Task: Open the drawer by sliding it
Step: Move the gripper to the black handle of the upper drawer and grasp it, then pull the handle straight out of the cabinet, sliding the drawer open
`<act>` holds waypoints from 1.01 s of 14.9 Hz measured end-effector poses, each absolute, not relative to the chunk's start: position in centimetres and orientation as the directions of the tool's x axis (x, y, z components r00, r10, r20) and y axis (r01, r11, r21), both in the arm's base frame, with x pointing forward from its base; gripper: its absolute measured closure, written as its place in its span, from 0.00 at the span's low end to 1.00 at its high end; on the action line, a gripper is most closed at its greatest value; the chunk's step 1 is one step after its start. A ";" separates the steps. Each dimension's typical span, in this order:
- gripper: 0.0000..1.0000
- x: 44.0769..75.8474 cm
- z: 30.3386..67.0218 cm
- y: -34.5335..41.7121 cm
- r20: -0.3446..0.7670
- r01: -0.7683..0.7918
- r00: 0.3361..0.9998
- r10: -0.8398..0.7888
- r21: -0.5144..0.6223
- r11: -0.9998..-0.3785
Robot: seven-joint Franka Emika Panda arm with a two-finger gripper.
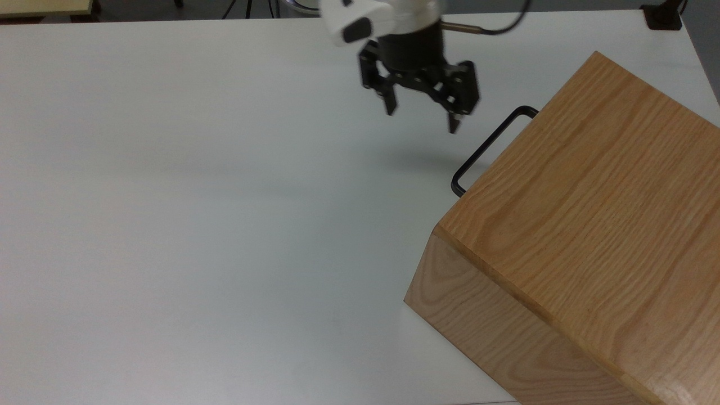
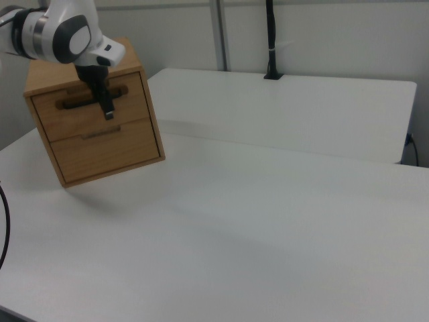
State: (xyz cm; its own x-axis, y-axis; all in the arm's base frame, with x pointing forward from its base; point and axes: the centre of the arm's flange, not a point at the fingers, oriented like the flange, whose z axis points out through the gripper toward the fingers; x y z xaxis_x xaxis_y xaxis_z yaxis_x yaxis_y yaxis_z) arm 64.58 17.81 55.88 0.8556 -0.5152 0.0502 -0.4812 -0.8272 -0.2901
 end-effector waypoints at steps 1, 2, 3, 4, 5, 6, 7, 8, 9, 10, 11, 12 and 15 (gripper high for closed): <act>0.01 64.7 55.5 19.0 0.044 -0.503 0.840 -0.541 -0.311 -0.807; 0.02 64.9 55.2 20.0 0.041 -0.515 0.829 -0.558 -0.331 -0.791; 0.04 65.0 55.1 20.7 0.040 -0.520 0.823 -0.567 -0.348 -0.780; 0.14 65.1 55.1 21.1 0.043 -0.520 0.820 -0.571 -0.364 -0.773; 0.21 65.1 55.0 21.4 0.041 -0.521 0.818 -0.573 -0.368 -0.770; 0.21 65.1 54.7 21.6 0.038 -0.523 0.819 -0.573 -0.366 -0.770; 0.26 65.2 54.5 21.7 0.036 -0.523 0.818 -0.574 -0.368 -0.768; 0.36 65.4 54.4 22.0 0.038 -0.522 0.816 -0.576 -0.378 -0.765; 0.47 65.5 54.4 22.2 0.042 -0.519 0.816 -0.577 -0.386 -0.763; 0.58 65.5 54.3 22.6 0.045 -0.515 0.817 -0.575 -0.392 -0.762; 0.69 65.5 54.3 22.9 0.047 -0.512 0.818 -0.574 -0.395 -0.763; 0.73 65.4 54.2 23.1 0.046 -0.511 0.819 -0.572 -0.394 -0.764; 0.90 65.5 53.9 23.1 0.044 -0.515 0.817 -0.574 -0.390 -0.763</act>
State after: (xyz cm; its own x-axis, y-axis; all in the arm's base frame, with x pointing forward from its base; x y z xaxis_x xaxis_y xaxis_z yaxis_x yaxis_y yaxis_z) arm 65.48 23.05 53.92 0.8175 -0.5744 0.0435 -0.5153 -0.7629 -0.3904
